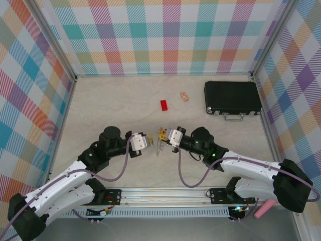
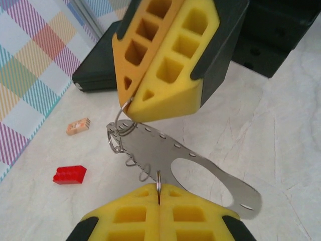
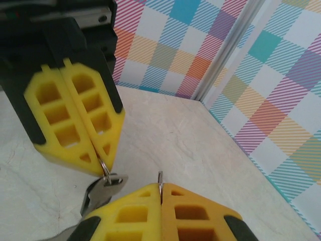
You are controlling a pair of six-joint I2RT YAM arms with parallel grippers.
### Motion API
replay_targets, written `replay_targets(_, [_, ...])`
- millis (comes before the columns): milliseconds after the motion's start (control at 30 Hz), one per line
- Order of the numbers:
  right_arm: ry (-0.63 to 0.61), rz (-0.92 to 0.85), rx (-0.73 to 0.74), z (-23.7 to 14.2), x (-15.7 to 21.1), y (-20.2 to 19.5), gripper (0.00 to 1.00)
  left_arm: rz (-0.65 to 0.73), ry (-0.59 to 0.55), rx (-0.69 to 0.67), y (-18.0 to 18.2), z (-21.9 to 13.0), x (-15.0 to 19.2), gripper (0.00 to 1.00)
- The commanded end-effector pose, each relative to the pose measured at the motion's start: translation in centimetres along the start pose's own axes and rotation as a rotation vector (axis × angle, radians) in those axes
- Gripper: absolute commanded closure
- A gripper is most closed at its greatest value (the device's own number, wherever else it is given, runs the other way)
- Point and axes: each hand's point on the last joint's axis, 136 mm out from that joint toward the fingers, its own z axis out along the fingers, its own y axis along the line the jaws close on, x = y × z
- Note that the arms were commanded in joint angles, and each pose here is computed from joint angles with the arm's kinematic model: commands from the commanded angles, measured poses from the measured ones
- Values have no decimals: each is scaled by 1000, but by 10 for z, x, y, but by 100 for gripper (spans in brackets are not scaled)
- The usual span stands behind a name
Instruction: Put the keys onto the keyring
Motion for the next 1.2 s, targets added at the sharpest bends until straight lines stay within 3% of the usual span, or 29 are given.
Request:
replay_targets(0, [-68, -26, 19, -4, -18, -3, 100, 45, -39, -31, 10, -1, -18, 100])
replay_targets(500, [-45, -5, -2, -2, -10, 4, 100, 87, -85, -120, 25, -10, -32, 100])
replay_targets(1167, [-48, 2, -21, 2, -11, 10, 100, 88, -67, -67, 19, -6, -36, 100])
